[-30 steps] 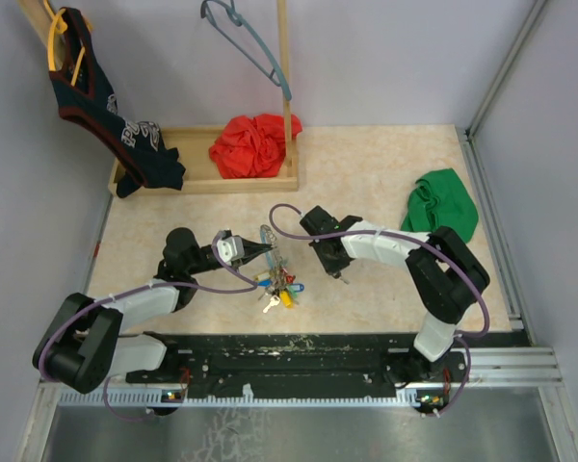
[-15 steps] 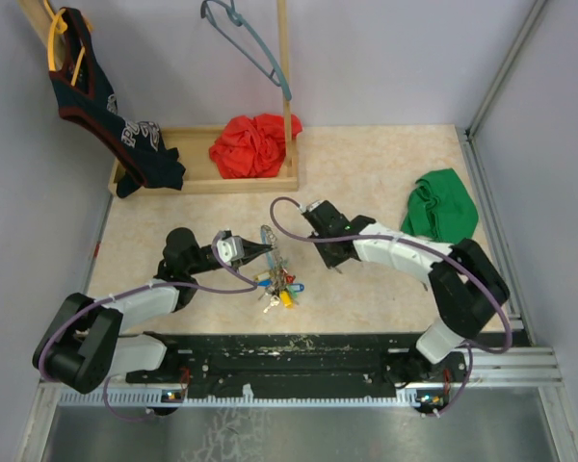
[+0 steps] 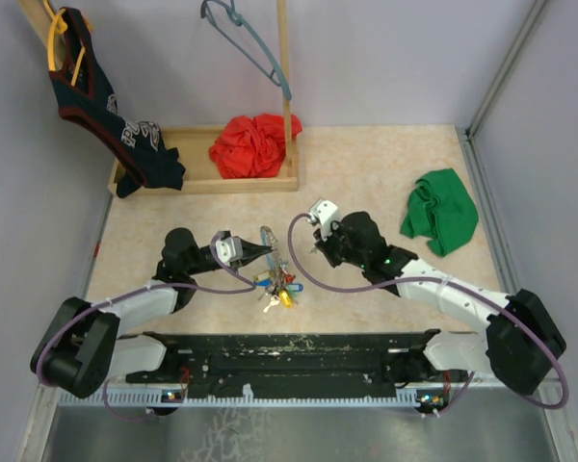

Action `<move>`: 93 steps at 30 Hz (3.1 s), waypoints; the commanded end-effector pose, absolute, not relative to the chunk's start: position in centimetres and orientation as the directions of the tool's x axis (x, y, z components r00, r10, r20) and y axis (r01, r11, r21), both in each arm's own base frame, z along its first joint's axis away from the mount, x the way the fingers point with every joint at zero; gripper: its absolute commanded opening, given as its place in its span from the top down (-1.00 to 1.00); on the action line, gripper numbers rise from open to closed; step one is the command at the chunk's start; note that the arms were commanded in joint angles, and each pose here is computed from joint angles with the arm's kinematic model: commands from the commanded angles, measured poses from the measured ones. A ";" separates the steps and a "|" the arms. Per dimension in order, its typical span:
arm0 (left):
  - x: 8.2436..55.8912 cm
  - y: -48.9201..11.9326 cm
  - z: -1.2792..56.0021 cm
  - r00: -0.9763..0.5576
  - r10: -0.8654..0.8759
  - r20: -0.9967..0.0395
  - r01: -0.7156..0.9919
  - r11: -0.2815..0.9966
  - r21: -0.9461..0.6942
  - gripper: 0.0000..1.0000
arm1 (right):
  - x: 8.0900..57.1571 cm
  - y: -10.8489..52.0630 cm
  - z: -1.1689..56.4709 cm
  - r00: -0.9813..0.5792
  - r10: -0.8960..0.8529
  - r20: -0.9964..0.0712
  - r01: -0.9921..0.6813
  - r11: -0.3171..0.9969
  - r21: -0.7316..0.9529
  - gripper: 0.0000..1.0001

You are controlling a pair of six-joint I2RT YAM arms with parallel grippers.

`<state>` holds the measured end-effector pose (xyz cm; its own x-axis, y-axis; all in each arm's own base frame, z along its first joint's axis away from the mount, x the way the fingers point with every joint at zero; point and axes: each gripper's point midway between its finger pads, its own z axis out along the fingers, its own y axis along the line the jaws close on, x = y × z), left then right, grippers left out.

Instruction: Put the keys on the keyring

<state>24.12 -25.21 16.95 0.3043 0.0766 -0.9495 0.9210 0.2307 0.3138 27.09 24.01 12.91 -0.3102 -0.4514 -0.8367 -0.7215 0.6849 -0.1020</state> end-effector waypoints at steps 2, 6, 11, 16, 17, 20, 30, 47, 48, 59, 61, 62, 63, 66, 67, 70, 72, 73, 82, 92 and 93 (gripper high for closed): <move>23.8 -25.4 19.0 0.347 0.034 -0.937 0.914 0.211 0.346 0.98 | 27.7 27.6 19.6 -0.055 -0.245 -0.968 -0.819 0.565 -0.097 1.00; 23.7 -25.6 18.9 0.333 0.034 -0.942 0.924 0.190 0.333 0.99 | 26.6 29.1 20.9 0.023 -0.190 -0.982 -0.880 0.462 -0.110 1.00; 23.3 -25.7 18.8 0.345 0.028 -0.938 0.925 0.161 0.345 0.99 | 25.4 30.2 21.8 0.160 -0.157 -0.974 -0.921 0.333 -0.205 1.00; 22.6 -26.0 18.6 0.358 0.023 -0.933 0.928 0.101 0.358 0.99 | 23.6 31.1 21.5 0.241 -0.152 -0.959 -0.950 0.164 -0.265 1.00; 22.6 -26.1 18.6 0.358 0.023 -0.933 0.929 0.092 0.359 0.99 | 23.2 31.3 21.5 0.257 -0.151 -0.955 -0.951 0.135 -0.277 1.00; 22.6 -26.1 18.4 0.368 0.029 -0.929 0.926 0.083 0.369 0.99 | 22.4 31.4 21.3 0.294 -0.151 -0.944 -0.949 0.069 -0.306 1.00; 22.5 -26.1 18.3 0.399 0.028 -0.917 0.914 0.073 0.400 1.00 | 21.3 31.9 20.8 0.298 -0.156 -0.942 -0.954 -0.021 -0.299 1.00; 22.1 -26.3 18.2 0.398 0.012 -0.917 0.916 0.044 0.398 1.00 | 21.5 33.3 20.2 0.329 -0.180 -0.927 -0.944 -0.044 -0.326 1.00; 22.1 -26.3 18.2 0.396 0.013 -0.918 0.917 0.043 0.396 1.00 | 21.6 33.3 20.2 0.330 -0.181 -0.926 -0.944 -0.045 -0.327 1.00; 22.0 -26.3 18.2 0.394 0.008 -0.919 0.918 0.038 0.394 1.00 | 21.6 33.4 20.1 0.327 -0.191 -0.926 -0.945 -0.043 -0.325 1.00; 22.0 -26.4 18.2 0.392 0.007 -0.920 0.919 0.036 0.392 1.00 | 21.6 33.4 20.1 0.324 -0.191 -0.926 -0.946 -0.046 -0.322 1.00; 22.0 -26.3 18.3 0.392 0.006 -0.920 0.919 0.037 0.392 1.00 | 21.5 33.5 20.1 0.324 -0.191 -0.927 -0.946 -0.048 -0.321 1.00; 22.0 -26.4 18.3 0.393 0.005 -0.919 0.919 0.038 0.393 1.00 | 21.5 33.5 20.1 0.323 -0.192 -0.927 -0.946 -0.048 -0.320 1.00; 22.0 -26.3 18.3 0.392 0.005 -0.920 0.919 0.038 0.392 1.00 | 21.4 33.5 20.1 0.320 -0.195 -0.927 -0.947 -0.051 -0.316 1.00; 22.0 -26.4 18.3 0.392 0.005 -0.920 0.919 0.038 0.392 1.00 | 21.4 33.5 20.1 0.320 -0.196 -0.927 -0.947 -0.052 -0.316 1.00; 22.0 -26.3 18.3 0.391 0.004 -0.921 0.920 0.039 0.390 1.00 | 21.4 33.5 20.0 0.317 -0.198 -0.927 -0.948 -0.056 -0.313 1.00; 22.1 -26.3 18.3 0.390 0.006 -0.921 0.920 0.044 0.390 1.00 | 21.3 33.6 19.9 0.312 -0.202 -0.928 -0.950 -0.060 -0.307 1.00; 22.1 -26.3 18.3 0.390 0.007 -0.921 0.920 0.045 0.390 1.00 | 21.3 33.7 19.8 0.311 -0.203 -0.928 -0.950 -0.064 -0.305 1.00; 22.3 -26.3 18.2 0.387 0.012 -0.922 0.920 0.056 0.387 1.00 | 21.4 33.1 20.0 0.315 -0.220 -0.923 -0.948 -0.026 -0.317 1.00; 22.4 -26.2 18.3 0.390 0.014 -0.921 0.918 0.065 0.390 1.00 | 21.0 32.9 20.3 0.316 -0.213 -0.925 -0.948 -0.032 -0.317 1.00; 22.4 -26.2 18.3 0.388 0.015 -0.921 0.919 0.064 0.388 1.00 | 21.0 32.8 20.3 0.315 -0.214 -0.925 -0.949 -0.033 -0.315 1.00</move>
